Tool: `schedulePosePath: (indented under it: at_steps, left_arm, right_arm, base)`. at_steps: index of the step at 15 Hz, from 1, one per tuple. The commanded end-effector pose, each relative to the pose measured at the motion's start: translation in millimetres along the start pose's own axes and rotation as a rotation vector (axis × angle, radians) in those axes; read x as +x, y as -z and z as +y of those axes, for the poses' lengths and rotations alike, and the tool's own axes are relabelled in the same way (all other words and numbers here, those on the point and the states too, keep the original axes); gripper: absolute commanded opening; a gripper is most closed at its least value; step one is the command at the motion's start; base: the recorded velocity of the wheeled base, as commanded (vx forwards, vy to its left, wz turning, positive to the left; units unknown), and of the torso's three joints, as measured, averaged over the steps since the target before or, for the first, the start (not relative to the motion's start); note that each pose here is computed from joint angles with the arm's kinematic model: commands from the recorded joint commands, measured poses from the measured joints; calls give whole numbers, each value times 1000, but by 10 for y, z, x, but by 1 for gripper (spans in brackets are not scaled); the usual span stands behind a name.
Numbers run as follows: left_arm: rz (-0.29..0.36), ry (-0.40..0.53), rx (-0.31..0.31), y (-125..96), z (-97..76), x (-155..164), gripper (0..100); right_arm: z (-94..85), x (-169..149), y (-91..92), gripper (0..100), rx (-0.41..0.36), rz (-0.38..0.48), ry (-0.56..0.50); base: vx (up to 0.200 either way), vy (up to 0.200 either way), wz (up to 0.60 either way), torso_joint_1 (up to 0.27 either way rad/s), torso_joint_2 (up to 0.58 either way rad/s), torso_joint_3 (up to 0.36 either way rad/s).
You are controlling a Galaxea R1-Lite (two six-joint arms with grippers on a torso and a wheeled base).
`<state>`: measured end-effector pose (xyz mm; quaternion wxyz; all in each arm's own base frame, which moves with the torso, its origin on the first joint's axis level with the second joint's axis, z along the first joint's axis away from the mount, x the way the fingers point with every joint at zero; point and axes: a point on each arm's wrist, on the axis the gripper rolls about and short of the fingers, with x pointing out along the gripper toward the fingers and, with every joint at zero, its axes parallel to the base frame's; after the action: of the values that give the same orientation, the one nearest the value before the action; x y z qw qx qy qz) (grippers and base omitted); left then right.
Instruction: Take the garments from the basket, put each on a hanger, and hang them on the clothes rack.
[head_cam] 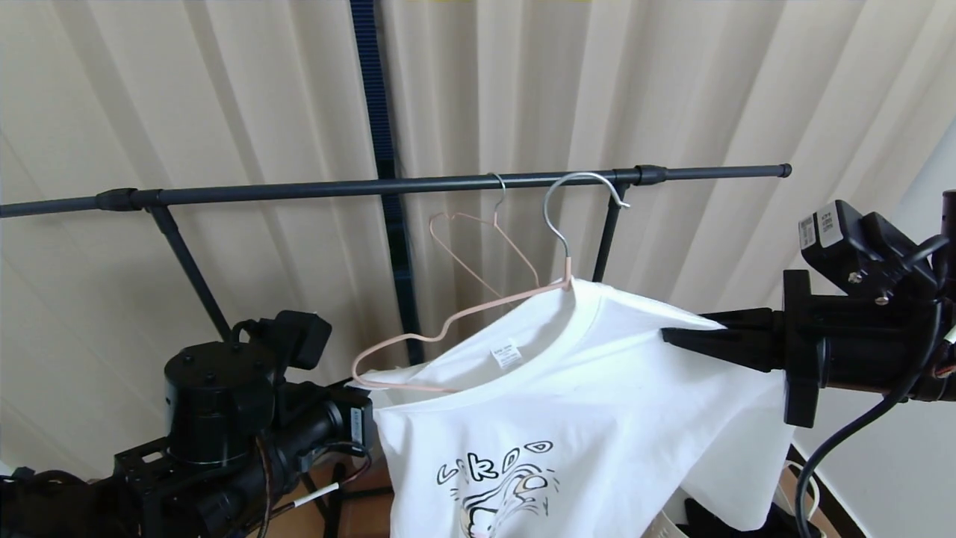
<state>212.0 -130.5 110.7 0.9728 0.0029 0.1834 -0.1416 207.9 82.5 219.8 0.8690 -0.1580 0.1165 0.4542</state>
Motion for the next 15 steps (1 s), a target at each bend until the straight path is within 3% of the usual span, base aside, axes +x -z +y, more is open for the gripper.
schedulePosePath:
  at_steps: [1, 5, 8, 12, 15]
  left_arm:
    - [-5, -29, -13, -17, 73, 13, 0]
    - [-22, -80, -38, -75, 207, 54, 0]
    - [-56, -61, -39, -152, 177, 11, 0]
    - [-137, -11, 56, -355, 3, -53, 0]
    - [-139, -52, 112, -461, -62, -25, 0]
  right_arm:
    - [-8, -12, -5, 0, -1, -3, 6]
    - [-17, -23, -3, 0, -2, -3, 12]
    - [-24, 1, 12, 0, 3, 4, 8]
    - [-68, 101, 33, 0, 12, 23, 3]
    - [-59, 193, 28, 0, -15, 14, 49]
  base:
    - [0, 0, 0, 0, 0, 0]
    - [0, 0, 0, 0, 0, 0]
    - [0, 0, 0, 0, 0, 0]
    - [0, 0, 0, 0, 0, 0]
    - [0, 0, 0, 0, 0, 0]
